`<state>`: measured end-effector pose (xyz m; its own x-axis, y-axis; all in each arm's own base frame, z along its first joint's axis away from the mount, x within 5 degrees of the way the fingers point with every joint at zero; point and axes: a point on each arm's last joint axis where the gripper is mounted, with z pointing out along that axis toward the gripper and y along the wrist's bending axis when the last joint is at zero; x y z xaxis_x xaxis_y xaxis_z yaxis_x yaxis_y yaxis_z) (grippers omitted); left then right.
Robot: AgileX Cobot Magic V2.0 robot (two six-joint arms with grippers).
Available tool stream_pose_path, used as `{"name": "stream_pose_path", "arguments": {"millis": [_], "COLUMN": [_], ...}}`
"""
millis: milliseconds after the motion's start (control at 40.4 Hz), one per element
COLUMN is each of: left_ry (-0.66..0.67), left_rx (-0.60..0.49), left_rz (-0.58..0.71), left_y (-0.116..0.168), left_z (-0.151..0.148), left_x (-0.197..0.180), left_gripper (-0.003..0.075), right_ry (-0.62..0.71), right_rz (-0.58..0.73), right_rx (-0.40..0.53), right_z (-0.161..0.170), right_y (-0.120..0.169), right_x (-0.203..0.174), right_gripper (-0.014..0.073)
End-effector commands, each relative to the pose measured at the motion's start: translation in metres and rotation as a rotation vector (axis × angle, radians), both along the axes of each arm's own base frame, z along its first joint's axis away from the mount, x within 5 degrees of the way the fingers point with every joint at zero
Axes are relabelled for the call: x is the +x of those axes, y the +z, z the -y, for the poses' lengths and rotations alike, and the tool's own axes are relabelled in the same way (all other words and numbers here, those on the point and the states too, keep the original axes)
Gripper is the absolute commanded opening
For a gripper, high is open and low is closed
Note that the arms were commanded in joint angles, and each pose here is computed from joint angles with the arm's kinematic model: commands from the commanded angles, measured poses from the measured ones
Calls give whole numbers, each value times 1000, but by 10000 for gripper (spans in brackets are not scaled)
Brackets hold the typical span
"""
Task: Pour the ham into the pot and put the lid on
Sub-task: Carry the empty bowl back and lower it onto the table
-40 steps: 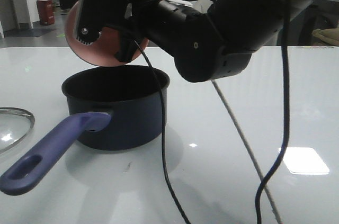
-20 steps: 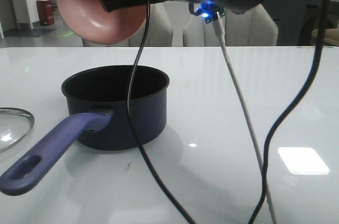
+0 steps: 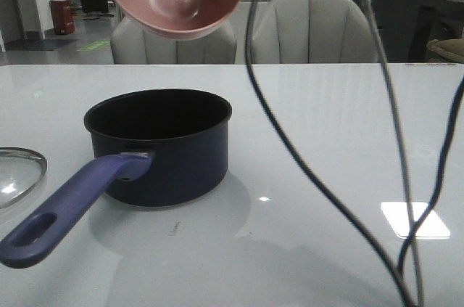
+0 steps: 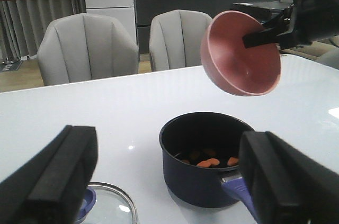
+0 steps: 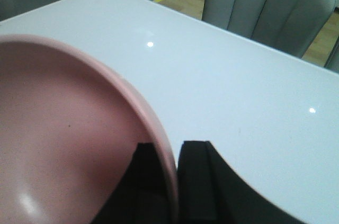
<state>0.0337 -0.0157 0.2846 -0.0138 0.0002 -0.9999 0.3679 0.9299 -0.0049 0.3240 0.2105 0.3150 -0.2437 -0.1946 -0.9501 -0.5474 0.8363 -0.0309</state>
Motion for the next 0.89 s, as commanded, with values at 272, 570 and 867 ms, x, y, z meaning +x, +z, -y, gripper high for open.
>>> {"name": "stream_pose_path", "arguments": {"millis": [272,570,867], "left_ry": [-4,-4,-4], "left_rx": [-44,-44,-44], "left_rz": [81,81,81], "left_y": [15,15,15], "left_z": [-1,-1,-1], "left_x": [-1,-1,-1], "left_gripper": [584,584,584], "right_ry": [5,-185,-298], "right_rz": [-111,-293,-536], "right_rx": [-3,-32,-119], "right_z": [66,134,175], "right_y": [38,23,-13], "right_x": [-3,12,19], "right_gripper": [133,133,133]}}
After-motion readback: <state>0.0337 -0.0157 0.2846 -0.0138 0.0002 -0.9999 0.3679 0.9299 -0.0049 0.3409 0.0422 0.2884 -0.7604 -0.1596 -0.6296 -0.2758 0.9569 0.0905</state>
